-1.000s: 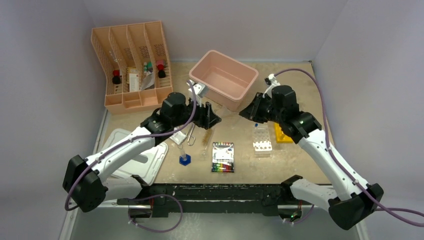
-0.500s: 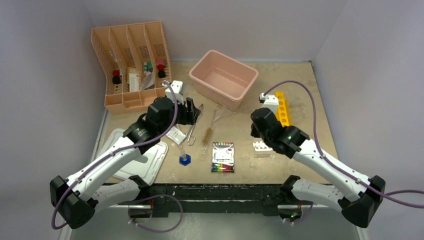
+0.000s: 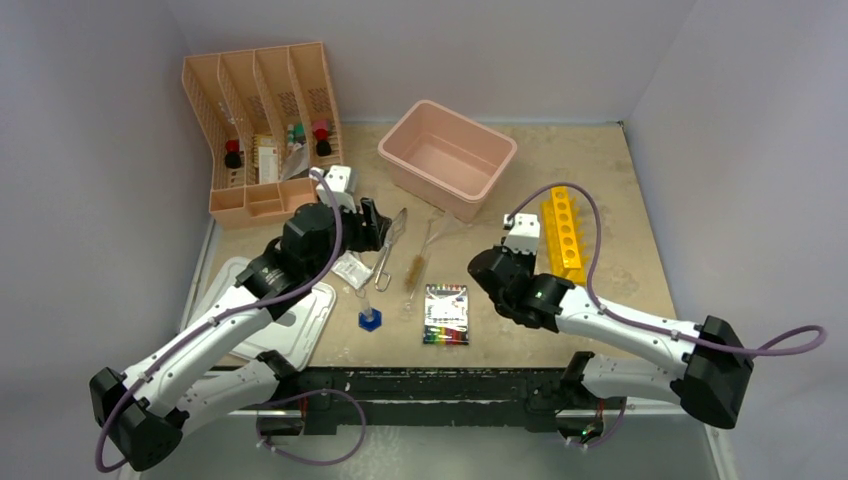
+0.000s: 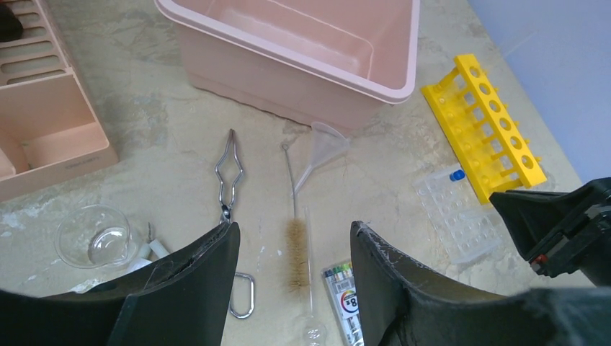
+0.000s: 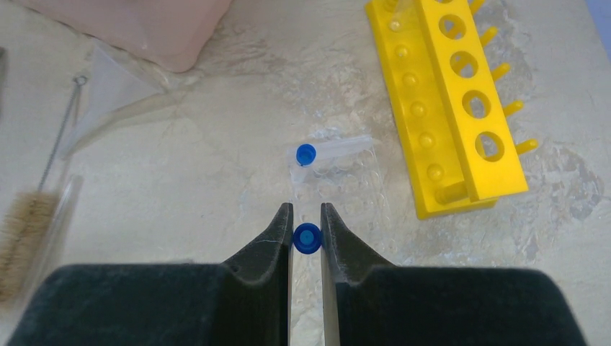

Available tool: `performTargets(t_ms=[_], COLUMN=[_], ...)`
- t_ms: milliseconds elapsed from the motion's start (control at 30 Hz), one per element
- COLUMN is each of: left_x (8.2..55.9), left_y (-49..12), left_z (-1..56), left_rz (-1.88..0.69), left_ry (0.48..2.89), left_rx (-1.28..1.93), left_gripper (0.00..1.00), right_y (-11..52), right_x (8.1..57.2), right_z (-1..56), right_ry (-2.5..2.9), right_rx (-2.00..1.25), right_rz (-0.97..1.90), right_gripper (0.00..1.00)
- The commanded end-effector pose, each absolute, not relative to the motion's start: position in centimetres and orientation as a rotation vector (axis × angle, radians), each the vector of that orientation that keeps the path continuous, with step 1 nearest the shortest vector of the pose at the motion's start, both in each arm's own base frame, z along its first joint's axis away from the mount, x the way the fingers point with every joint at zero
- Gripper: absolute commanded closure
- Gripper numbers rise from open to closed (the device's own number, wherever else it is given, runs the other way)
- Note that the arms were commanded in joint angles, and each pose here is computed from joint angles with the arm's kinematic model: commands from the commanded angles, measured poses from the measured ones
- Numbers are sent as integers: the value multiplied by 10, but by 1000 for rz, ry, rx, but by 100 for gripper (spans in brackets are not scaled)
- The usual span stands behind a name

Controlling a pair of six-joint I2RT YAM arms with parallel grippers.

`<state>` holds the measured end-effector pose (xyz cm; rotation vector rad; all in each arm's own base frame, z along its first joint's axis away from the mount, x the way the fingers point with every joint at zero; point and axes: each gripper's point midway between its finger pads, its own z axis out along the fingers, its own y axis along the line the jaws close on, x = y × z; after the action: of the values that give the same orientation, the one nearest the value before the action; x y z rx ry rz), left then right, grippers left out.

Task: Organize the chemistry lab equipment

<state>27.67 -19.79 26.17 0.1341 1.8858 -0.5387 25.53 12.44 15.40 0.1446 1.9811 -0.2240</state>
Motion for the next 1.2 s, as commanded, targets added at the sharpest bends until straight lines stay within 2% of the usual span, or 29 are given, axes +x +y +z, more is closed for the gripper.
performTargets(t_ms=[0, 367, 667, 1167], left_x=[285, 286, 286, 286], left_y=[-201, -202, -204, -203], left_z=[270, 262, 258, 257], left_rz=[-546, -528, -528, -525], left_ry=[1851, 1876, 1892, 1895], left_rx=[112, 124, 138, 141], left_gripper=[43, 43, 43, 42], right_y=[123, 114, 115, 110], right_x=[267, 300, 296, 293], right_z=[158, 152, 137, 109], right_ry=[1861, 1851, 1896, 1980], right_rx=[223, 278, 271, 276], right_rz=[-211, -148, -118, -221], right_gripper=[94, 93, 93, 93])
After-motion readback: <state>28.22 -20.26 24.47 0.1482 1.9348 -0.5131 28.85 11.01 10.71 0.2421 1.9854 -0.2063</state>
